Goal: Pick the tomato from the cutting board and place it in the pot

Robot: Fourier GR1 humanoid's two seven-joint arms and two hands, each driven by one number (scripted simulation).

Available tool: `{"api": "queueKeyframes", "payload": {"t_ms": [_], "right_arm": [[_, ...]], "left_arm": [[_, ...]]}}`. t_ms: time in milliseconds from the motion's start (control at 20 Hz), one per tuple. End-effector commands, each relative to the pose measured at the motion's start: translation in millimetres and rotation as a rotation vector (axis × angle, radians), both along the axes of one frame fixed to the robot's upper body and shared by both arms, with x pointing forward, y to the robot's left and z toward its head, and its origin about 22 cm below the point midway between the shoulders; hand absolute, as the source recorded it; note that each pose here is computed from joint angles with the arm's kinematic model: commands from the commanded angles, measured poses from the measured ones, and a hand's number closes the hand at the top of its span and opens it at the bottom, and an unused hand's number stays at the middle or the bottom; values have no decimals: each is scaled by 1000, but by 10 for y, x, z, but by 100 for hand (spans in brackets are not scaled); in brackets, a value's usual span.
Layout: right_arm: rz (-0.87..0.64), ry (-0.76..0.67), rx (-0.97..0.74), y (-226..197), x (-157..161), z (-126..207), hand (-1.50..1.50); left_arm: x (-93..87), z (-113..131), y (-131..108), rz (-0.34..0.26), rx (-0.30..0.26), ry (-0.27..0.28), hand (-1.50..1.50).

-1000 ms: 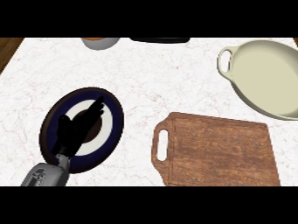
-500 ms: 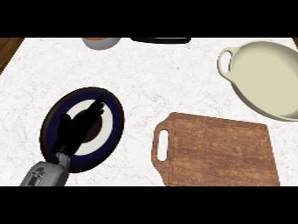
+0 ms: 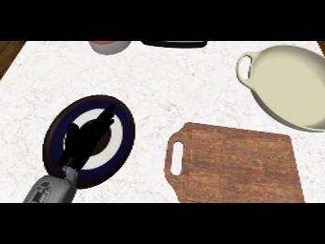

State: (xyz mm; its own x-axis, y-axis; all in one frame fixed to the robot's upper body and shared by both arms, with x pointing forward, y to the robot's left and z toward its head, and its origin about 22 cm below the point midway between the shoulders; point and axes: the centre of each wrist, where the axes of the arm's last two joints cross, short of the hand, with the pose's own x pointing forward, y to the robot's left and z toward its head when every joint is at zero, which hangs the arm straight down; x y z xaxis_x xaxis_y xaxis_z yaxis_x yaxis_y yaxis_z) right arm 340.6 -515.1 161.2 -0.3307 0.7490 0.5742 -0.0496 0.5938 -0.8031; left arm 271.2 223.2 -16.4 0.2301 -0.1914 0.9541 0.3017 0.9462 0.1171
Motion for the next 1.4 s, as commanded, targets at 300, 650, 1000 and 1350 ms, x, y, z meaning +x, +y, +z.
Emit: {"api": "queueKeyframes", "payload": {"t_ms": [300,650,1000,1350], "right_arm": [[14,-28,-343,694,558,-155,150],[-14,163,-598,1055,748,-378,150],[-88,478,-712,1271,740,-809,-150],[29,249,-136,1570,939,-601,-150]], "left_arm": [[-89,-116,-97,7,7,-4,0],[-48,-73,-109,12,-5,-2,0],[-55,-90,-47,21,3,-10,0],[5,54,89,19,-10,0,0]]}}
